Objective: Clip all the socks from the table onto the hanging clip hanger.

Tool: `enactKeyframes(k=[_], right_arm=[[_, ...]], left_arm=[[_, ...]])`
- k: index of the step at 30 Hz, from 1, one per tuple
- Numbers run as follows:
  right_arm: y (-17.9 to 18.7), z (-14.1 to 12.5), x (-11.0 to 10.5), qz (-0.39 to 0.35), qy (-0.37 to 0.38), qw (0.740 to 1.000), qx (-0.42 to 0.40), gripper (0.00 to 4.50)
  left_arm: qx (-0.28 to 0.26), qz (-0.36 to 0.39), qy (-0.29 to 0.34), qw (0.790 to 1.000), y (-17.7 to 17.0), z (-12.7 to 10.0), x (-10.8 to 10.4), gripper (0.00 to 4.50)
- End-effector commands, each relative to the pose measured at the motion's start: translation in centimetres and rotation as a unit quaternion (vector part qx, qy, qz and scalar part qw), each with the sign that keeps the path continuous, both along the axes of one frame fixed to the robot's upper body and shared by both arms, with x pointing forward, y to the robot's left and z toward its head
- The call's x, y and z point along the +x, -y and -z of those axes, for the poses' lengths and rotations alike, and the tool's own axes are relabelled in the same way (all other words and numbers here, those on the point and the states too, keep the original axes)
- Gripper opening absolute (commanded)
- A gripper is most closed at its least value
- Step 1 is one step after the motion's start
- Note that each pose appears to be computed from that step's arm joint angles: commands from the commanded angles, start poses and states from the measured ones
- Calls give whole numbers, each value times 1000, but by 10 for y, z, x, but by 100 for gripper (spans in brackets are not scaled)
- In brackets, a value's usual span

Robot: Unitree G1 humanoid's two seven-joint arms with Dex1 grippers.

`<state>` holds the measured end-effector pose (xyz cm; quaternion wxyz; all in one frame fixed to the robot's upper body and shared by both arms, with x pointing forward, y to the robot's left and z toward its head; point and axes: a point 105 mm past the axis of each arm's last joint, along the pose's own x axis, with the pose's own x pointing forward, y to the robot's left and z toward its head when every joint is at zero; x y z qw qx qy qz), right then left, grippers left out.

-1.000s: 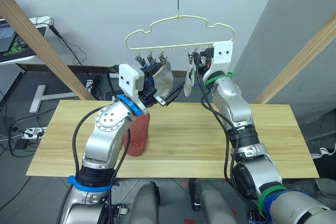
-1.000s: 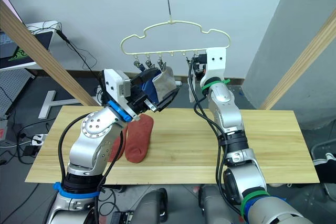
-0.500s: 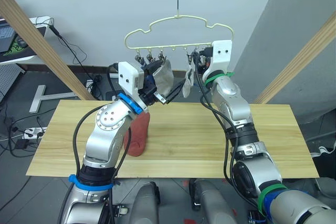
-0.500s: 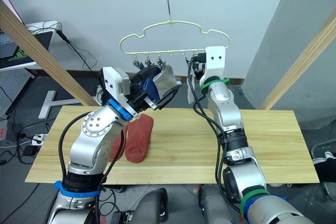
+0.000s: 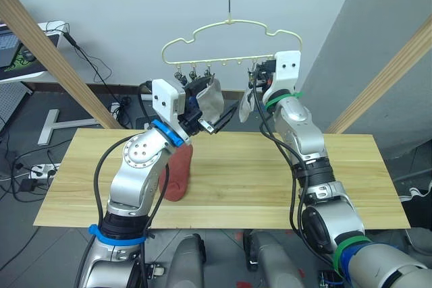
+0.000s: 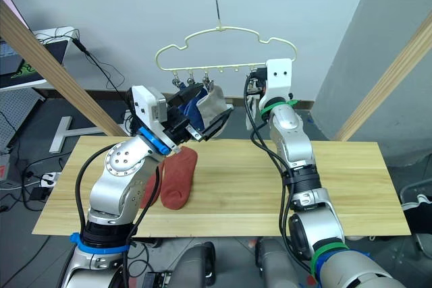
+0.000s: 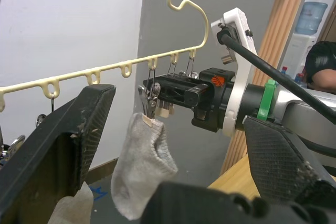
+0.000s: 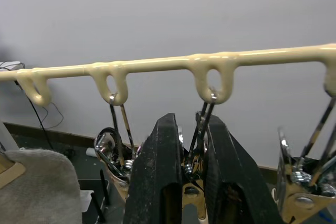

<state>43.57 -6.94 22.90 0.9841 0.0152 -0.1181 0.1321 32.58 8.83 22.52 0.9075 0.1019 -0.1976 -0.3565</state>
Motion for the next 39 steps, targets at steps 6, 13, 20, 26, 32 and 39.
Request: enactKeyframes(k=[6,13,20,26,32,39], right_arm=[[-1,-12,-7,-48,12,998,-29,15],[8,-11,-10,-59,-27,998,-9,15],[9,-7,-11,-57,-37,997,-21,15],[10,-7,-12,-56,-40,997,-27,15],[11,-6,-12,-56,-44,997,-32,15],[15,-7,-13,-52,-53,997,-20,15]], left_arm=[[30,-71,-117,990,-23,70,-2,450],[75,-222,-208,950,-88,149,14,450],[46,-271,-239,931,-106,166,31,450],[64,-268,-274,922,-108,186,37,450],[80,-264,-320,907,-109,209,38,450],[69,-238,-349,904,-102,220,31,329]])
